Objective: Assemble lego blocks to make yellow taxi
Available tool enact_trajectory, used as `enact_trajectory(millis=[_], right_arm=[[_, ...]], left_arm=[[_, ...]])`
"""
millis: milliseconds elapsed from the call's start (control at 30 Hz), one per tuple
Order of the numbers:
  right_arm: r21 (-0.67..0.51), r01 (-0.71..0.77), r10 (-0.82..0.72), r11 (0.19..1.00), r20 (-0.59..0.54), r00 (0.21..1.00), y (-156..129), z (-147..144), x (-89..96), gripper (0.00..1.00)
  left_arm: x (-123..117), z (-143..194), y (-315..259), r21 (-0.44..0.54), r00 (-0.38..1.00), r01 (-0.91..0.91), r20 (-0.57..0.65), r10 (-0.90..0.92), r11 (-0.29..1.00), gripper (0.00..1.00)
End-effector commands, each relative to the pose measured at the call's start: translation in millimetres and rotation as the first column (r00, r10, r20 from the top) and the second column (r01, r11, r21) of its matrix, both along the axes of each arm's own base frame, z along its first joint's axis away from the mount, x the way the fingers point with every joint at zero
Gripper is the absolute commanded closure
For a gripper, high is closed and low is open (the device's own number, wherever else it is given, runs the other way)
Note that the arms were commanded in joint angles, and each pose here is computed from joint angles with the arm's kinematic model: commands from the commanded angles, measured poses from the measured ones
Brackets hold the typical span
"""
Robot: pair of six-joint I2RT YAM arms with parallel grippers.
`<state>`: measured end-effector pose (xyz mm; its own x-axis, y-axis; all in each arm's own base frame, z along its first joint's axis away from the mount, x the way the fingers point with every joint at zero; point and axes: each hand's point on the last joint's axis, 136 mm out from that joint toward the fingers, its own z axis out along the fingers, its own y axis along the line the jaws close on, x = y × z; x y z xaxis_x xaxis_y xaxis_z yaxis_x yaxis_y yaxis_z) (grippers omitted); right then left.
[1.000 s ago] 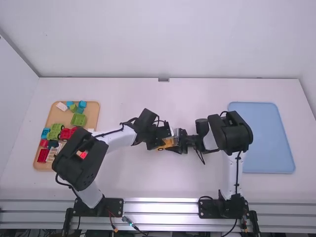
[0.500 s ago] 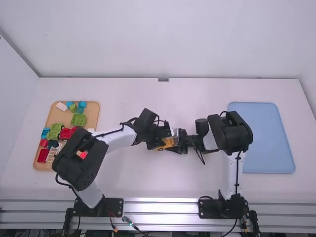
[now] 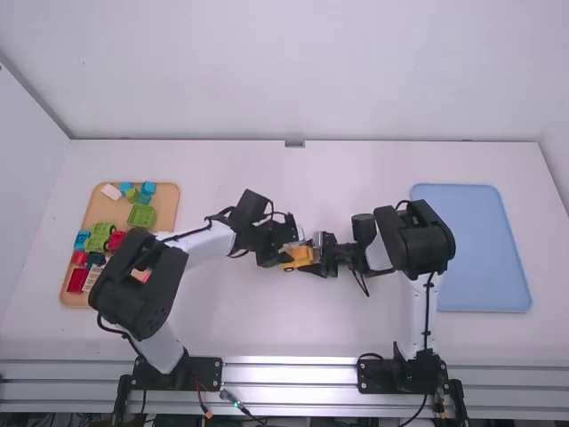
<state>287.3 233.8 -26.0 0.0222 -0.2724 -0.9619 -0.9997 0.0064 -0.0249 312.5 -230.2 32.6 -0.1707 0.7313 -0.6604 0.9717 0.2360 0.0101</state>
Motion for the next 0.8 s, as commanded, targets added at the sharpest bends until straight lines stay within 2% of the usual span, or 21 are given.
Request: enact_trajectory(millis=[0,133,400,467,500,667,767], right_arm=[[-0.036,0.010,-0.010,0.999,-0.015,1.000,-2,-13,-6.7,0.47],[-0.036,0.010,-0.011,0.999,-0.015,1.000,-2,-13,-6.6,0.47],[-0.029,0.007,-0.008,1.000,-0.020,1.000,-1,-11,-3.6,0.47],[-0.022,0.012,-0.013,1.000,-0.025,1.000,-1,-9,-2.5,0.47],[-0.019,0.017,-0.018,1.000,-0.028,0.999,0,-8,-1.6,0.47],[0.011,0.037,-0.036,0.999,-0.035,0.999,-1,1,7.7,0.49],[0.038,0.091,-0.088,0.995,-0.071,0.994,-5,11,23.9,0.52]], left_arm=[[-9,5,0,-0.090,0.998,0.051,-0.030,-0.054,0.995,0.42],[-16,9,3,-0.154,0.993,0.109,-0.018,-0.113,0.982,0.42],[-16,17,26,-0.281,0.995,0.081,-0.038,-0.096,0.956,0.34],[-17,23,34,-0.338,0.994,0.090,-0.020,-0.103,0.937,0.23],[-16,28,42,-0.378,0.995,0.082,-0.016,-0.094,0.922,0.00],[-7,28,69,-0.411,1.000,0.007,-0.021,-0.017,0.911,0.01],[-6,22,77,-0.386,0.999,-0.027,-0.034,0.015,0.922,0.01]])
